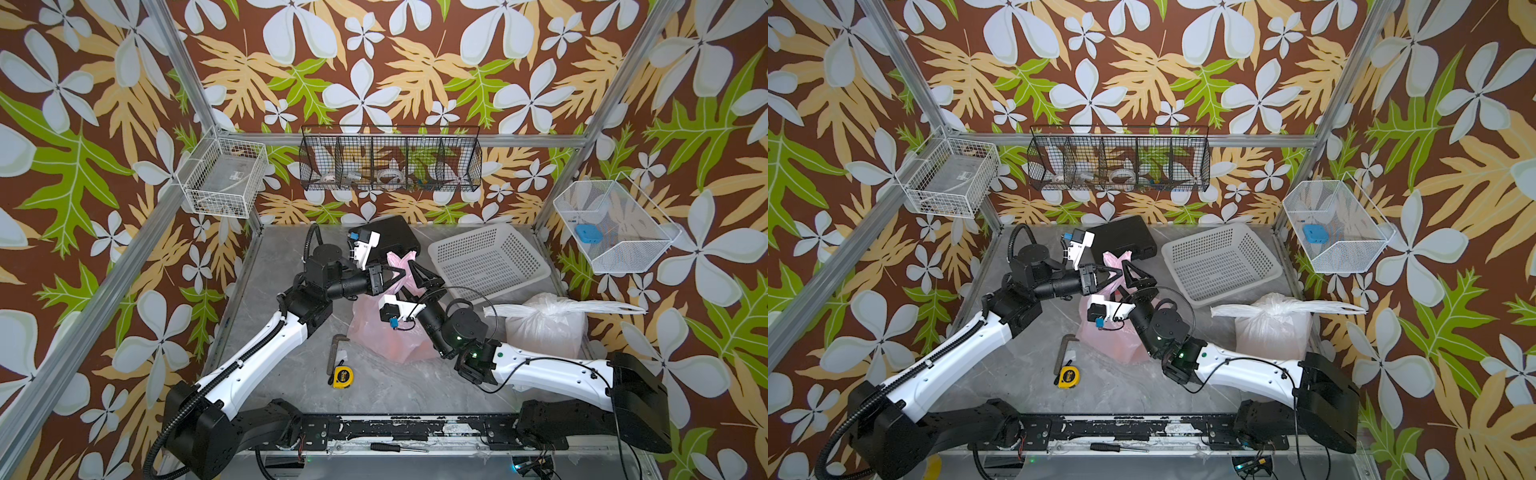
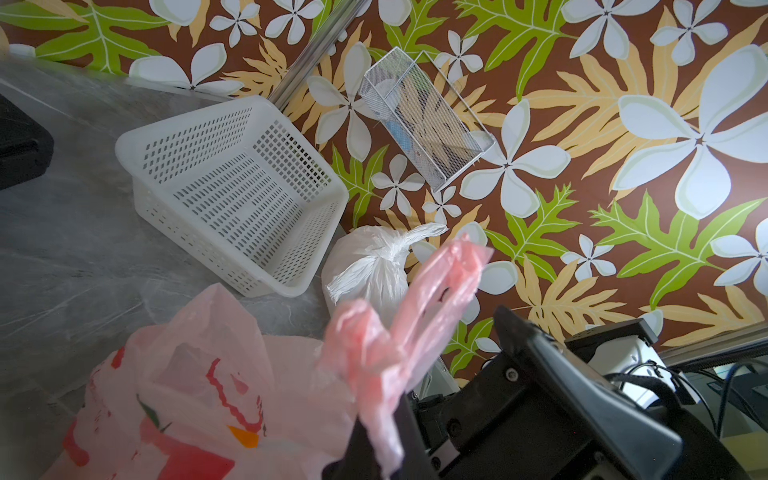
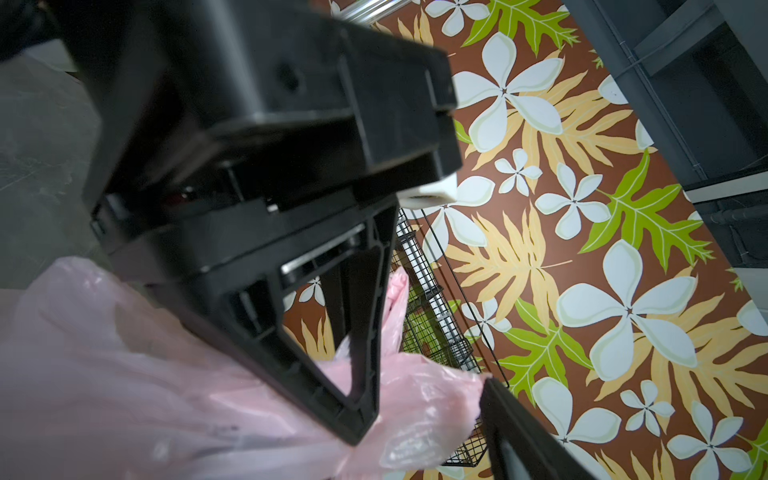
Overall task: Place the oranges into plastic bags & tie knots
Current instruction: Tie the plastic bag at the center of the board.
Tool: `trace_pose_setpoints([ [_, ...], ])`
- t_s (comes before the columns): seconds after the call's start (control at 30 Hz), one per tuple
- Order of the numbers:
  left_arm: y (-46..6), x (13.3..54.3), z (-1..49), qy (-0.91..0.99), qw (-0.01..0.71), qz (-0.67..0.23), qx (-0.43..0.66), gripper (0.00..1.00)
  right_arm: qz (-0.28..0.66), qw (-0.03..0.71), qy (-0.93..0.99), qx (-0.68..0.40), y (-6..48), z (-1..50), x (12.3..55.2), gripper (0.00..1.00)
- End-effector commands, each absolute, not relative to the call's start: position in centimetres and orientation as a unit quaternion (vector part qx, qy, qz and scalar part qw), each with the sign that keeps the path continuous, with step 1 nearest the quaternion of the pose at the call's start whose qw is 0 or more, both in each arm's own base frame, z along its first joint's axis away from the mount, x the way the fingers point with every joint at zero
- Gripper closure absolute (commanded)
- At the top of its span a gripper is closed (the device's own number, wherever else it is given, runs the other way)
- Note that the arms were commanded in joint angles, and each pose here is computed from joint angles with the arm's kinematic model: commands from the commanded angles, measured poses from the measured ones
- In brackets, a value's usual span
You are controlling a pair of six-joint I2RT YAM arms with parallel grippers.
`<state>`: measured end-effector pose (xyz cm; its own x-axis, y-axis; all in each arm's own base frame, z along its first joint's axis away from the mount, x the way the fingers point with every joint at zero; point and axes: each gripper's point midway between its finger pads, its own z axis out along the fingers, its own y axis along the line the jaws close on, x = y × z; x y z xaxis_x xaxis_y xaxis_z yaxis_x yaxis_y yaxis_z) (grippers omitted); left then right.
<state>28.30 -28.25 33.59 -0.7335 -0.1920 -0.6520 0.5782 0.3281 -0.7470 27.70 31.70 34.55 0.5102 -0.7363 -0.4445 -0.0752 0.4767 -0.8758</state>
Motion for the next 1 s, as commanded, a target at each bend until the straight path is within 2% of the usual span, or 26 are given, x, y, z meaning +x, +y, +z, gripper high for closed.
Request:
trace_pose_setpoints([
  [0.0,-28.4,27.7,34.0,0.735,0.338,-0.569,0.146,1.0,-0.208,0.729,0.461,-0.46,32.0,33.8,28.2,0.3],
  [0.33,-28.3,27.3,34.0,0.733,0.341,-0.566,0.161,1.0,-0.195,0.719,0.496,-0.446,32.1,33.2,29.3,0.56],
  [0.53,-28.3,27.2,33.9,0.731,0.343,-0.568,0.161,1.0,-0.19,0.721,0.515,-0.423,31.6,33.1,29.6,0.63],
  [0.63,-28.3,27.2,33.8,0.731,0.341,-0.568,0.162,1.0,-0.184,0.723,0.517,-0.42,31.6,33.2,29.5,0.78],
  [0.8,-28.3,27.2,33.6,0.734,0.341,-0.564,0.164,1.0,-0.176,0.726,0.517,-0.417,31.6,33.7,29.4,0.94],
  [0.9,-28.3,27.3,33.6,0.734,0.342,-0.564,0.163,1.0,-0.168,0.73,0.517,-0.414,31.6,34.0,29.3,1.0],
  [0.97,-28.4,27.3,33.5,0.734,0.34,-0.565,0.164,1.0,-0.165,0.733,0.517,-0.411,31.6,34.2,29.2,1.0],
])
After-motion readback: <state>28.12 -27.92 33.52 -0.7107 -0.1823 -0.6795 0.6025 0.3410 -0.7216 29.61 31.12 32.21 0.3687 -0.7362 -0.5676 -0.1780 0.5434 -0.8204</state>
